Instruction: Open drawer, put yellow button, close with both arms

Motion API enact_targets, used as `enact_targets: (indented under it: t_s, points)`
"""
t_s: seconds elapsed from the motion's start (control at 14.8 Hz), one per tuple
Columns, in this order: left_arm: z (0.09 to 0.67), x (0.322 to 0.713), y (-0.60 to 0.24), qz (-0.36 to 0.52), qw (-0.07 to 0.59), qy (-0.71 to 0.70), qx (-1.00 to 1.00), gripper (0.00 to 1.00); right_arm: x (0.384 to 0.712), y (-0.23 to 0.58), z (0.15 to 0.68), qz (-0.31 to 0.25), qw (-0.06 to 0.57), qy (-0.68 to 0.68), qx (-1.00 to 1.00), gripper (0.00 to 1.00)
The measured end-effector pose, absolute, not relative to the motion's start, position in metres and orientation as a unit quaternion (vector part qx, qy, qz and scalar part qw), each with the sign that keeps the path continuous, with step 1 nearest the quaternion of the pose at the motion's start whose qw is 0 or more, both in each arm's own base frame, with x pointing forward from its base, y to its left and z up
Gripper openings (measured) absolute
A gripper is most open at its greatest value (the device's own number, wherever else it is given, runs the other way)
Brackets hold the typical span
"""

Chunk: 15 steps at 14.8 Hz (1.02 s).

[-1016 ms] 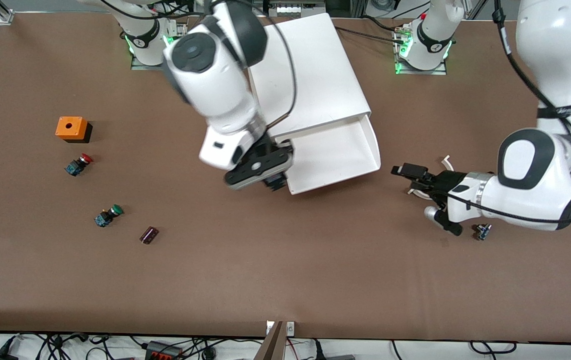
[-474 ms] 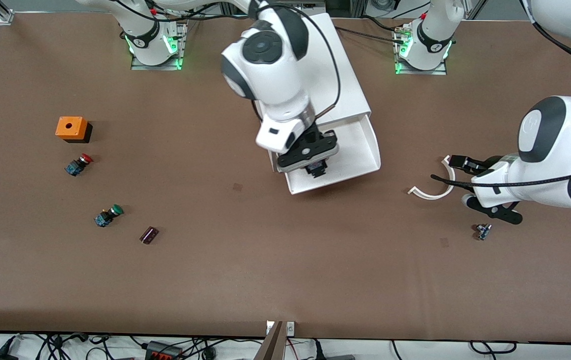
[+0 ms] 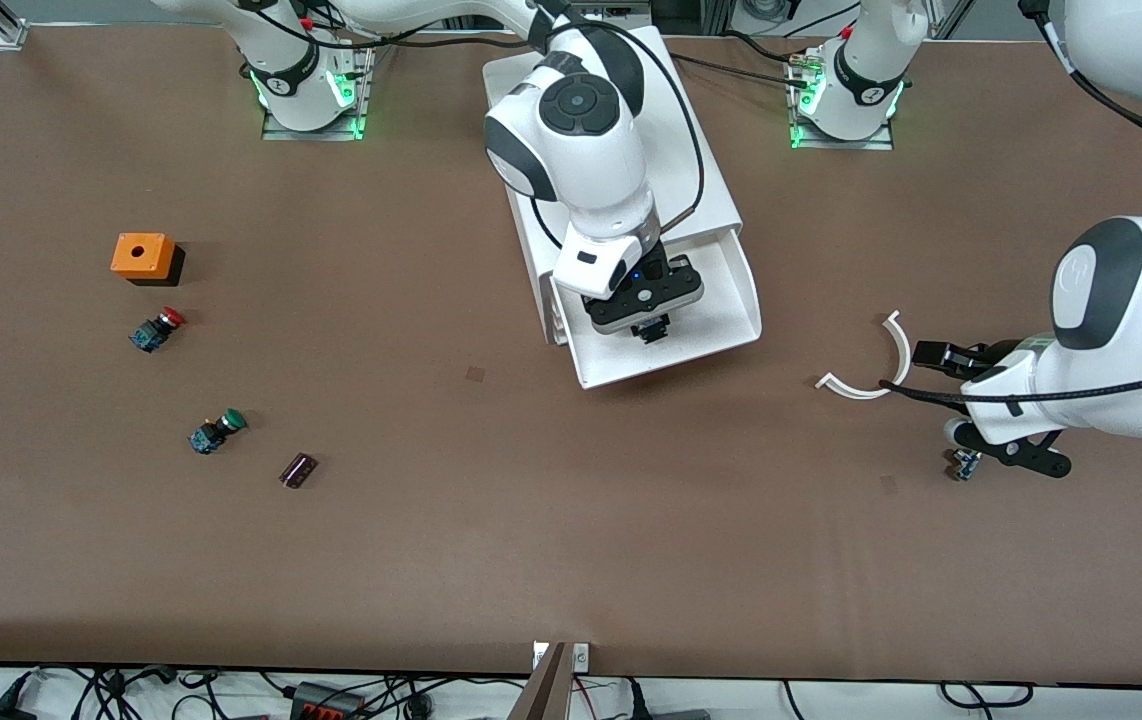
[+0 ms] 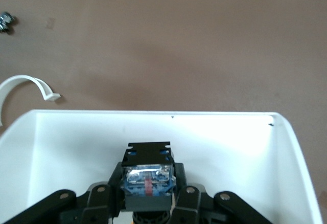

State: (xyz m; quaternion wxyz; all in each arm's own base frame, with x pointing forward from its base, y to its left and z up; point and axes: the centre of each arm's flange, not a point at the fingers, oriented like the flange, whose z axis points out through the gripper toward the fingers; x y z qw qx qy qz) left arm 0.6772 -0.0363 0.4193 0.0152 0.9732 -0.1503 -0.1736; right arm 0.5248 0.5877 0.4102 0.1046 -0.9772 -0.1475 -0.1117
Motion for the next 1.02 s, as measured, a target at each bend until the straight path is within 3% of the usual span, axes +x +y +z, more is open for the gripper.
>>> enact_targets:
  t_s: [0.14,0.2,0.34,0.61,0.81,1.02]
  points:
    - [0.419,0.678,-0.037,-0.173,0.014,-0.147,0.974,1.0,0.523,0.589,0.405,-0.106,0.1,-0.149,-0.978,0.41]
    - [0.42,0.678,-0.037,-0.172,0.014,-0.145,0.974,1.0,0.521,0.59,0.404,-0.104,0.099,-0.15,-0.978,0.46]
    - [0.421,0.678,-0.037,-0.171,0.014,-0.143,0.975,1.0,0.519,0.592,0.404,-0.102,0.098,-0.151,-0.978,0.61]
    - [0.421,0.679,-0.039,-0.17,0.011,-0.12,0.978,1.0,0.519,0.592,0.407,-0.103,0.101,-0.133,-0.981,1.0]
    - [0.423,0.68,-0.049,-0.164,0.014,-0.05,0.985,1.0,0.536,0.579,0.43,-0.117,0.105,-0.113,-0.981,1.0]
    - [0.426,0.683,-0.069,-0.148,0.014,0.02,0.989,1.0,0.579,0.526,0.456,-0.107,0.086,-0.072,-0.988,1.0]
